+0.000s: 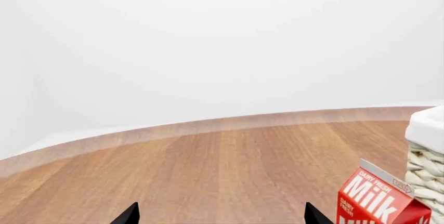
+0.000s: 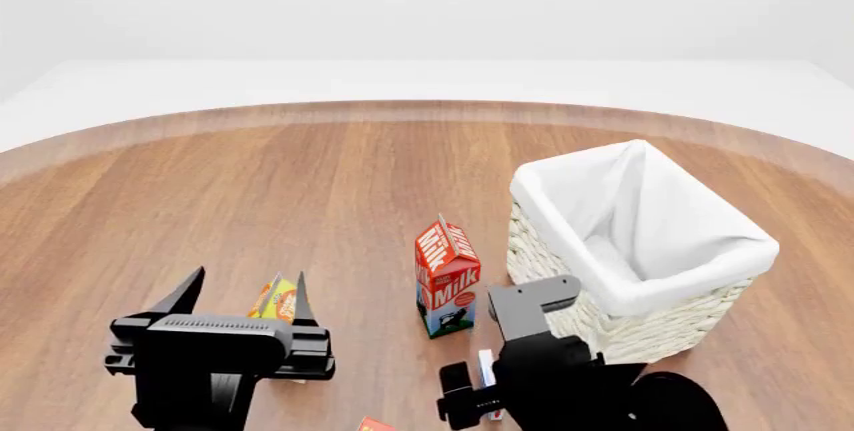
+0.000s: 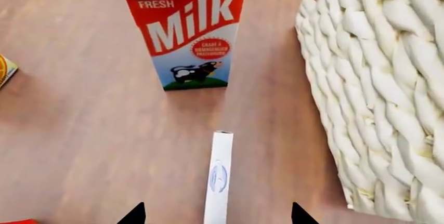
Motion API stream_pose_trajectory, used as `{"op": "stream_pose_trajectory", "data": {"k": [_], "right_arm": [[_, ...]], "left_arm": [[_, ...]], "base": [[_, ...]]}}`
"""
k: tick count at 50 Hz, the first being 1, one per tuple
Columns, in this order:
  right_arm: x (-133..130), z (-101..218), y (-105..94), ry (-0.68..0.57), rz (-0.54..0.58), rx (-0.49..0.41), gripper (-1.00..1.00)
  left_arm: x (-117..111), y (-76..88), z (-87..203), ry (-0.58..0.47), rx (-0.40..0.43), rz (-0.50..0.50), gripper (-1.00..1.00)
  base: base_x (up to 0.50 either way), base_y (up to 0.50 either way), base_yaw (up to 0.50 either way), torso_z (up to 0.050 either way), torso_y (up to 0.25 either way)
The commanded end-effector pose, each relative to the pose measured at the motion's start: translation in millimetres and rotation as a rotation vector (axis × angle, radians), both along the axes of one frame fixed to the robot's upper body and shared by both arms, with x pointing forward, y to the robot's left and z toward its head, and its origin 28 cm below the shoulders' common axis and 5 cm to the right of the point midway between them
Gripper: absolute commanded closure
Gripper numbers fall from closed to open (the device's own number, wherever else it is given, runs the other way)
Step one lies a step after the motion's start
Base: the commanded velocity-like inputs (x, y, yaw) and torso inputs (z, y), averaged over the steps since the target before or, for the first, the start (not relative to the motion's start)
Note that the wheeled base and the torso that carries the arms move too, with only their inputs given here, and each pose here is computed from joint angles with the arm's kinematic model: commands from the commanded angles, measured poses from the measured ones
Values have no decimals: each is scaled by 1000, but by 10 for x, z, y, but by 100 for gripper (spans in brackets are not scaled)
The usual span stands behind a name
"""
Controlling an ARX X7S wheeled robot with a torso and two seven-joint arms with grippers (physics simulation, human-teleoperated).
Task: Pick up the cream cheese box and the butter, and put them in the basket.
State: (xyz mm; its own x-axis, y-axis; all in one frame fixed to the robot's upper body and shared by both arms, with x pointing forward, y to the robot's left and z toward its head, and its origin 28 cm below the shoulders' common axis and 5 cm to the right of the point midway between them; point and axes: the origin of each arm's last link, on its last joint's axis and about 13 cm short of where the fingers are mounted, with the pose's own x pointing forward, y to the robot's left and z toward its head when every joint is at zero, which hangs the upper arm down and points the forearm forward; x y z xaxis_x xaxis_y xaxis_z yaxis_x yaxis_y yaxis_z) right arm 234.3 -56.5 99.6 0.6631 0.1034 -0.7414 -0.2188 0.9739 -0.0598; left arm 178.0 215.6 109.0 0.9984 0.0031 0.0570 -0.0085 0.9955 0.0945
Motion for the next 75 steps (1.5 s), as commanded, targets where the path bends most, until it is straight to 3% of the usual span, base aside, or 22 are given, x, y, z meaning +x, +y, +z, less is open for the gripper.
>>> {"op": "stream_pose_trajectory", "data": {"k": [1,75], "right_arm": [[43,-73,-14,24,-17,-10,-100],[226,-618,81,108,-7,-103,-100]], "left_arm": [[-1,1,3,-1,-2,1,-100],[5,-5,0,-1,-6,-4,-100]], "base": [[0,0,0,0,0],[0,0,0,0,0]]}}
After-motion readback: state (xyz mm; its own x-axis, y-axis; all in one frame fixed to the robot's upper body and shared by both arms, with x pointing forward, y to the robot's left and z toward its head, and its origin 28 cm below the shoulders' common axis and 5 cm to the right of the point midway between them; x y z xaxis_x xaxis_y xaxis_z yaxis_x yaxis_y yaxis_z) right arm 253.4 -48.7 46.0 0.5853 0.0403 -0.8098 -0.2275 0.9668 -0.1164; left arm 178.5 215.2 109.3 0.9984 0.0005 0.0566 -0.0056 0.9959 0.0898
